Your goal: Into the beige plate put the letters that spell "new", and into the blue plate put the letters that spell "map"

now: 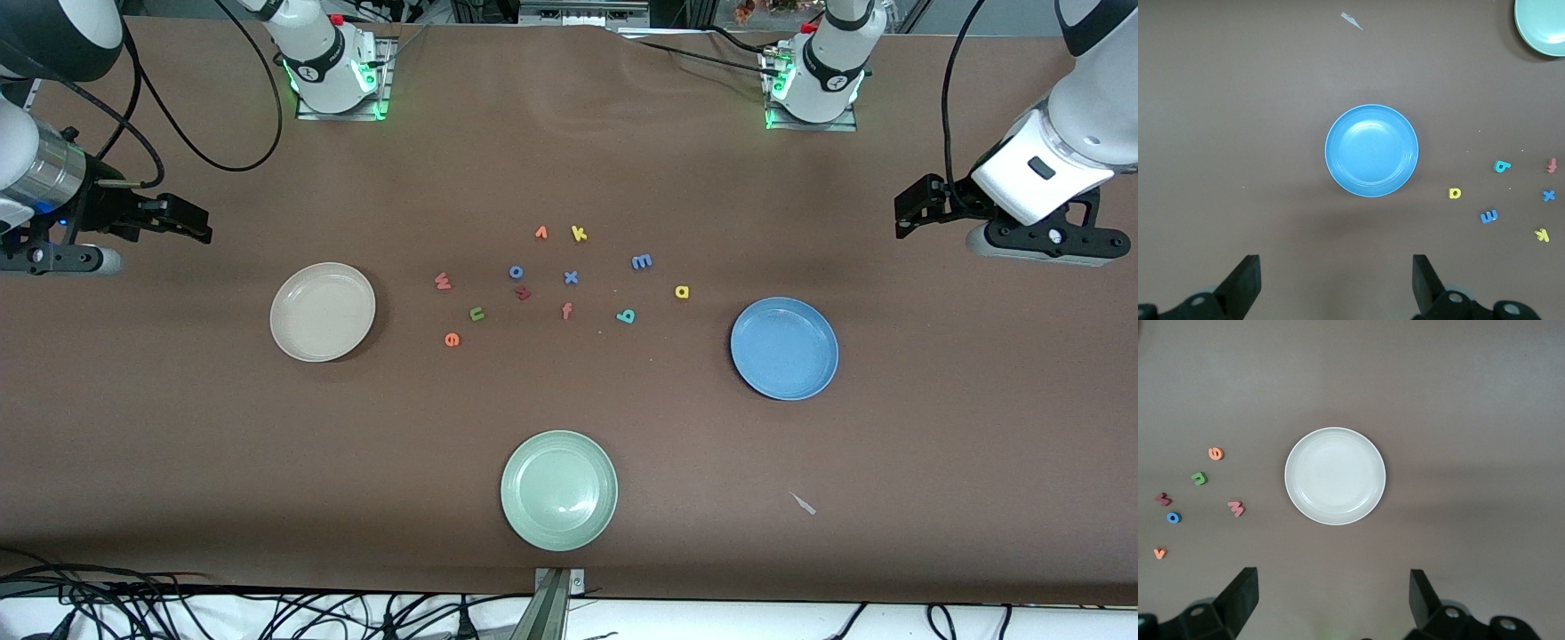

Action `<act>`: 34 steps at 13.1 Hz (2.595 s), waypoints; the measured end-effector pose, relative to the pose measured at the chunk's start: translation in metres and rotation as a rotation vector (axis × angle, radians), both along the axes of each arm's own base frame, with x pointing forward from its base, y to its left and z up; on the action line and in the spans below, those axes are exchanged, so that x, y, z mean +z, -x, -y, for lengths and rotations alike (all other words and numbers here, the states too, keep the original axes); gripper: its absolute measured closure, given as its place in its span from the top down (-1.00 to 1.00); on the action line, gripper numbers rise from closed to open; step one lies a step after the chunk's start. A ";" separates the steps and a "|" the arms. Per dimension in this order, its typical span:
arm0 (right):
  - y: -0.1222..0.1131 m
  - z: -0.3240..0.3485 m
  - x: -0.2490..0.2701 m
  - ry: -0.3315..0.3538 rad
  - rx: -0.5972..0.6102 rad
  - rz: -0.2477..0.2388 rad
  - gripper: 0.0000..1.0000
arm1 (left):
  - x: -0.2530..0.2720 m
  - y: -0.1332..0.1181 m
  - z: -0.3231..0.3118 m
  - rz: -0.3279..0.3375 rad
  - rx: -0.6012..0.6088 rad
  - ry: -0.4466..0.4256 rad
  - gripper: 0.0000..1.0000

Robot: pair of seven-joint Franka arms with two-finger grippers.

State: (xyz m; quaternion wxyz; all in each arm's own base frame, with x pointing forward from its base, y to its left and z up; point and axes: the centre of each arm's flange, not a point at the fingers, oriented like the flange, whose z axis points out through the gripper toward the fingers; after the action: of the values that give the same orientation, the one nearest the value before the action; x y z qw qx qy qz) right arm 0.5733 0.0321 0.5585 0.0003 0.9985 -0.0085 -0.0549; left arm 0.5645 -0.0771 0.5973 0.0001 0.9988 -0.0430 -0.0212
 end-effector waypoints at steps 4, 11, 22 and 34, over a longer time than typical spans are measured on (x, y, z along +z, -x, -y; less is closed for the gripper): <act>0.001 0.000 -0.001 0.001 0.000 -0.010 1.00 | 0.000 0.000 0.001 0.001 -0.003 0.000 1.00; 0.001 0.000 -0.001 0.001 0.000 -0.010 1.00 | 0.000 0.000 0.001 -0.002 -0.002 0.000 1.00; 0.001 -0.001 -0.001 0.000 0.002 -0.010 1.00 | -0.009 -0.004 0.001 -0.017 -0.002 -0.001 1.00; 0.003 -0.006 0.001 0.000 0.010 -0.008 1.00 | -0.011 -0.005 0.001 -0.021 -0.002 0.000 1.00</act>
State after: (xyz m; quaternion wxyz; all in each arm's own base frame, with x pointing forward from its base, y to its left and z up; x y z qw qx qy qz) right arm 0.5708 0.0379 0.5599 0.0004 0.9983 -0.0033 -0.0589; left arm 0.5699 -0.0779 0.5862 0.0003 0.9985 -0.0440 -0.0317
